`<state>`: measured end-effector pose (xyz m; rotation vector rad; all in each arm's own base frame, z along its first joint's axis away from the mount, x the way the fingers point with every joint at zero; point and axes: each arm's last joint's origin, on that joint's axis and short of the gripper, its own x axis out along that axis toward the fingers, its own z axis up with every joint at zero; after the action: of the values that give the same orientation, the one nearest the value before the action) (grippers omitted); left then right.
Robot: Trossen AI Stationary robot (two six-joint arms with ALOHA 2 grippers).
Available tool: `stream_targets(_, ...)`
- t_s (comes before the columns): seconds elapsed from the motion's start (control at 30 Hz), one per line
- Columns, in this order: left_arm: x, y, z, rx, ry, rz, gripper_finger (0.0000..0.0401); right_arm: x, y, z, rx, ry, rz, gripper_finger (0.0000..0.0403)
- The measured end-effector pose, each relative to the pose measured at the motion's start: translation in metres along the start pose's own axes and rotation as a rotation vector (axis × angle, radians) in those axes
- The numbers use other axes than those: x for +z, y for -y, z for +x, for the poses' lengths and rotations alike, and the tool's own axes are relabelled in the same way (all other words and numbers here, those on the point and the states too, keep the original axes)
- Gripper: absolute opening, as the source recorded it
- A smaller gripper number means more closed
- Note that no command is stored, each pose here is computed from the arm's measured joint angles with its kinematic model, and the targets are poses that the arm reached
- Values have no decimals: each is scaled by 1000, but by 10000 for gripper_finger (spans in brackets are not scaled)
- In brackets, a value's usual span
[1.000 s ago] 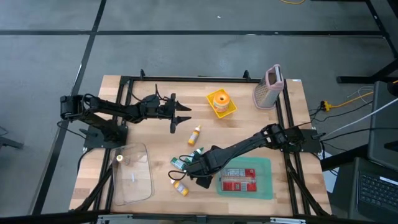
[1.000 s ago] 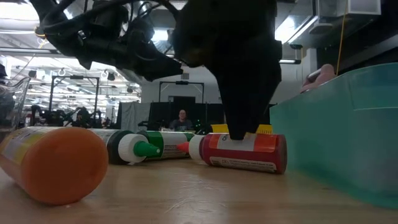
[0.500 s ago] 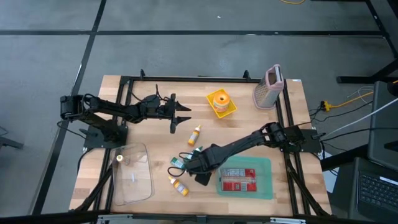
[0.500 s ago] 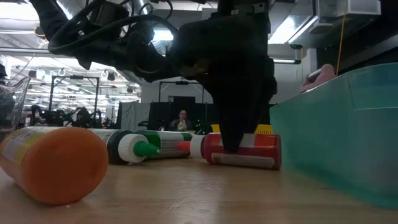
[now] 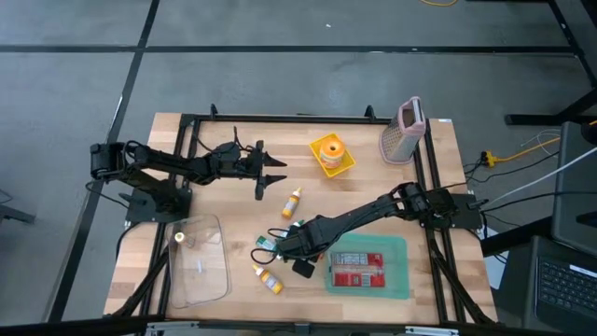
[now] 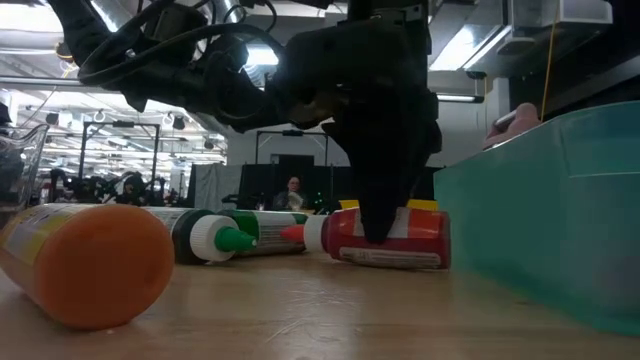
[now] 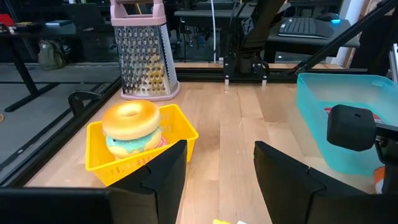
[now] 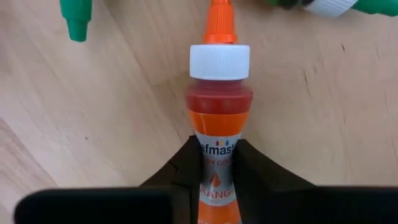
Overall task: Pick & Place Food Item
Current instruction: Put the orange food coloring bottle into the transparent bin
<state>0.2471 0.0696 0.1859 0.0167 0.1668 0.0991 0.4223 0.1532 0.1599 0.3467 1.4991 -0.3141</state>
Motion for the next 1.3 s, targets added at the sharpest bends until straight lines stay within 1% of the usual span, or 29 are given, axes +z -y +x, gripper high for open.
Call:
stream_targets(0.07, 0, 0, 0, 0, 1, 6, 182, 0, 1, -5, 6, 8, -8, 69)
stream_targets(0.13, 0, 0, 0, 1, 3, 8, 182, 0, 4, -18, 17, 34, -9, 71)
stream_targets(0.27, 2, 0, 0, 1, 16, 14, 182, -2, 9, -53, 32, 136, -5, 71)
stream_targets(0.37, 4, 0, -1, -8, 29, 43, 182, -6, 16, -82, 27, 237, 5, 70)
stream_targets(0.43, 8, 1, -4, -21, 45, 85, 182, -10, 21, -104, 15, 320, 12, 70)
stream_targets(0.53, 20, 4, -13, -65, 83, 160, 182, -18, 27, -131, -34, 448, 5, 70)
stream_targets(0.67, 51, 11, -33, -137, 142, 299, 182, -26, 36, -155, -88, 548, -41, 70)
stream_targets(0.73, 68, 18, -43, -192, 134, 376, 182, -25, 38, -159, -99, 554, -80, 70)
stream_targets(0.8, 82, 27, -54, -236, 91, 449, 182, -22, 41, -157, -96, 530, -122, 69)
stream_targets(0.87, 96, 37, -63, -227, 39, 524, 182, -18, 44, -156, -77, 509, -149, 69)
stream_targets(0.97, 105, 54, -70, -196, -30, 640, 182, -10, 48, -154, -52, 497, -175, 69)
stream_targets(1.1, 105, 74, -70, -158, -79, 777, 182, -3, 51, -155, -29, 523, -202, 69)
stream_targets(1.3, 93, 100, -62, -186, -146, 867, 182, 4, 52, -157, 23, 534, -232, 69)
